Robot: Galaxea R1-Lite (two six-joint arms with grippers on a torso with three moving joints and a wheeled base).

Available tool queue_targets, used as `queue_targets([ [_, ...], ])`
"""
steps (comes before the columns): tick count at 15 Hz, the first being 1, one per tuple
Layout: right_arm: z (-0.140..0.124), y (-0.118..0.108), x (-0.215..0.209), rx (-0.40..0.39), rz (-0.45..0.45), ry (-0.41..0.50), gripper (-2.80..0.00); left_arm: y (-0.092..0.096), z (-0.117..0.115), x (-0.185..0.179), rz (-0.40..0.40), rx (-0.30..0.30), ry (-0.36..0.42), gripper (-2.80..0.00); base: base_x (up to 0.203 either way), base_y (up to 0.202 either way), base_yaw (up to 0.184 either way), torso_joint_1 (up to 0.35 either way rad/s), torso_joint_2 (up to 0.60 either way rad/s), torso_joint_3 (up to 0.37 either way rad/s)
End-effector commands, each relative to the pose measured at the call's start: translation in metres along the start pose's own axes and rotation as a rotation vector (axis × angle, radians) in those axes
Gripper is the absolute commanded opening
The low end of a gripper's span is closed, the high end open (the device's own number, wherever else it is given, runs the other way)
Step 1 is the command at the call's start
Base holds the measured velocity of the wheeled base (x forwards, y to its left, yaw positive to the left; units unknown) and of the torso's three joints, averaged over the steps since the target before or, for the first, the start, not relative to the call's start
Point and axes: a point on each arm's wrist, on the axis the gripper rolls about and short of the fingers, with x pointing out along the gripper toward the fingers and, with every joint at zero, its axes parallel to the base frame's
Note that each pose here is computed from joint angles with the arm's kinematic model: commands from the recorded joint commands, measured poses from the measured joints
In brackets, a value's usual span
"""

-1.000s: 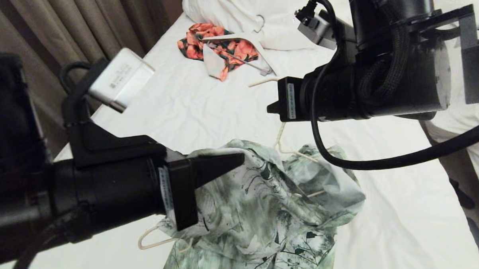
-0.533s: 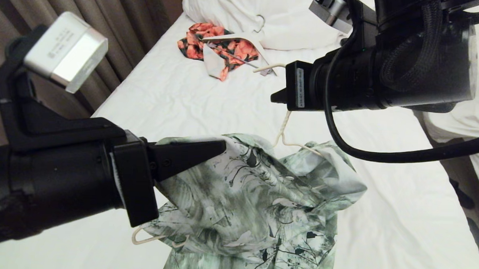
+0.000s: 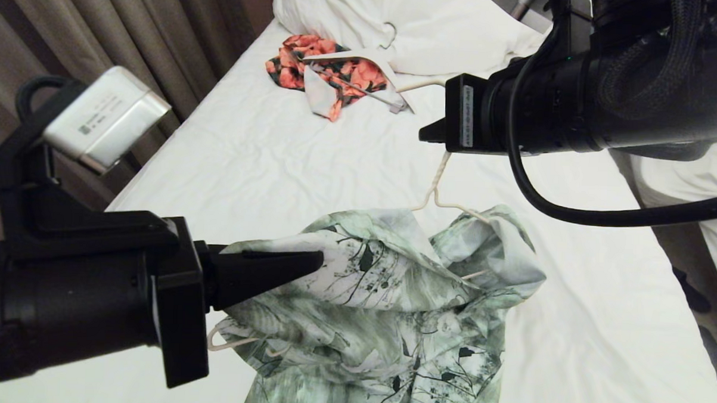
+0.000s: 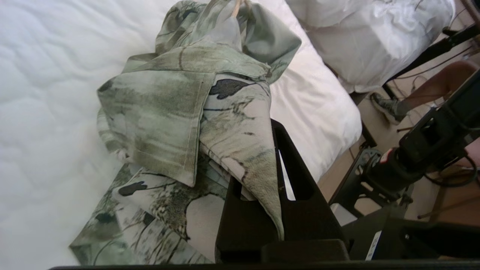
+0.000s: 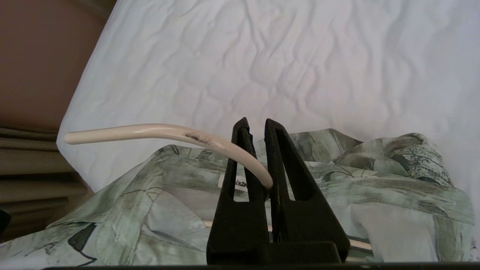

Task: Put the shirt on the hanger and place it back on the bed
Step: Take the clothes hanger out of the clothes

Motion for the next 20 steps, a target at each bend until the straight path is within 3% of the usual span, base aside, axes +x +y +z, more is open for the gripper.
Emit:
queue_targets([
  [1,0.001,-0.002,-0.001,0.003,-0.006,-0.001,-2.8,0.0,0.002,-0.004,0.004,0.004,0.01,-2.8,0.0,0.0,0.0,0.0,0.0,0.0],
  [5,0.001,-0.004,-0.002,0.004,-0.012,-0.001,-2.8,0.003,0.011,-0.012,0.037,0.0,0.012,-2.8,0.0,0.0,0.0,0.0,0.0,0.0],
  [8,0.001,-0.004,-0.001,0.004,-0.011,-0.001,-2.8,0.004,0.01,-0.014,0.046,-0.001,0.054,-2.8,0.0,0.0,0.0,0.0,0.0,0.0],
  [9,0.001,-0.003,-0.002,0.004,-0.008,-0.005,-2.8,0.004,0.009,-0.014,0.047,-0.001,0.058,-0.96,0.0,0.0,0.0,0.0,0.0,0.0],
  [10,0.001,-0.003,-0.002,0.004,-0.008,-0.003,-2.8,0.004,0.009,-0.014,0.047,0.01,0.059,0.0,0.0,0.0,0.0,0.0,0.0,0.0],
  [16,0.006,-0.004,-0.008,0.001,-0.012,-0.025,-2.8,0.008,0.011,-0.019,0.077,0.022,0.097,0.0,0.0,0.0,0.0,0.0,0.0,0.0],
  [20,0.014,-0.003,-0.02,-0.067,-0.046,-0.076,-2.8,0.014,0.018,-0.04,0.138,0.053,0.124,0.0,0.0,0.0,0.0,0.0,0.0,0.0],
])
